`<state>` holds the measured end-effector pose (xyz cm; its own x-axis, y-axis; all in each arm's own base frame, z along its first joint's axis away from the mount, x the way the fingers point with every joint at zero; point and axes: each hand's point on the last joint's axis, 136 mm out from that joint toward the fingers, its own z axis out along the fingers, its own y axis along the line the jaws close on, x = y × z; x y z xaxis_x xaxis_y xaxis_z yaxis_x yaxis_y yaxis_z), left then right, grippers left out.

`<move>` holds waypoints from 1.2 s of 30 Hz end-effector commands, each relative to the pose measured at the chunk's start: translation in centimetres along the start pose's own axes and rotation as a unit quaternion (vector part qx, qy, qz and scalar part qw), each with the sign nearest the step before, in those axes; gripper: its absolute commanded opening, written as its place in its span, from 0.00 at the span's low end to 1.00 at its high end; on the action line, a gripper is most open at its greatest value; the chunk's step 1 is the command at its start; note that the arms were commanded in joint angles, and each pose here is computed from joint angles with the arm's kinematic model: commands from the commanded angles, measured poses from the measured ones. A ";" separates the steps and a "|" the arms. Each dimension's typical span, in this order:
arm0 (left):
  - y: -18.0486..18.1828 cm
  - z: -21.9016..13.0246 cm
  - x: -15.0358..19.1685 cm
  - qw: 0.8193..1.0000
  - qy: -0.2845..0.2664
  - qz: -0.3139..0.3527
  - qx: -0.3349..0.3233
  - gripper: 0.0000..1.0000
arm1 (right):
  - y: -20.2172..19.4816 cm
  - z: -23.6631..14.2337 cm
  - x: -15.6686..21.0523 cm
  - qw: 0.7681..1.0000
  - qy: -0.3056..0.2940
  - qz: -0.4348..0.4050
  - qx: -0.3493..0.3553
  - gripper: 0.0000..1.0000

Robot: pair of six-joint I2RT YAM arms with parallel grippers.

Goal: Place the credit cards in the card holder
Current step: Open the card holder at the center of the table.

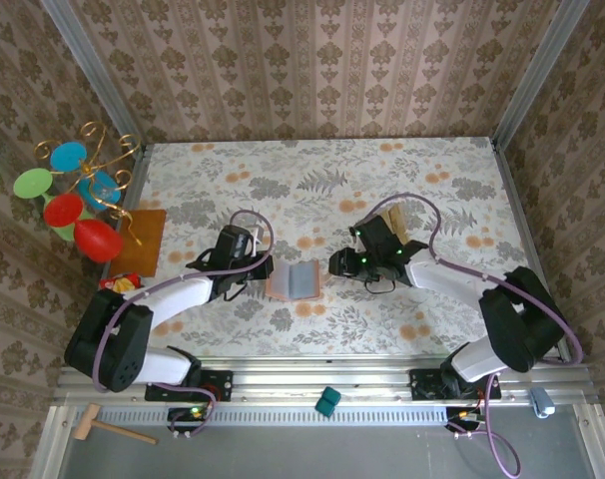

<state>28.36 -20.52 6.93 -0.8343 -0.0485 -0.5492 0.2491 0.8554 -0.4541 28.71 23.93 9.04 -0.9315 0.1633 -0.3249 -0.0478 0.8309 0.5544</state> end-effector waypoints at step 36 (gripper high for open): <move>2.9 1.6 2.7 0.999 0.024 0.005 -0.047 0.41 | 2.1 10.4 4.7 0.996 0.069 -0.024 0.045 0.20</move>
<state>27.45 -19.62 3.65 -0.8557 -0.0189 -0.5172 0.2242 0.8871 -0.4035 28.39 33.01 2.25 -0.9642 0.0433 -0.2615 -0.0997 0.8549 0.5091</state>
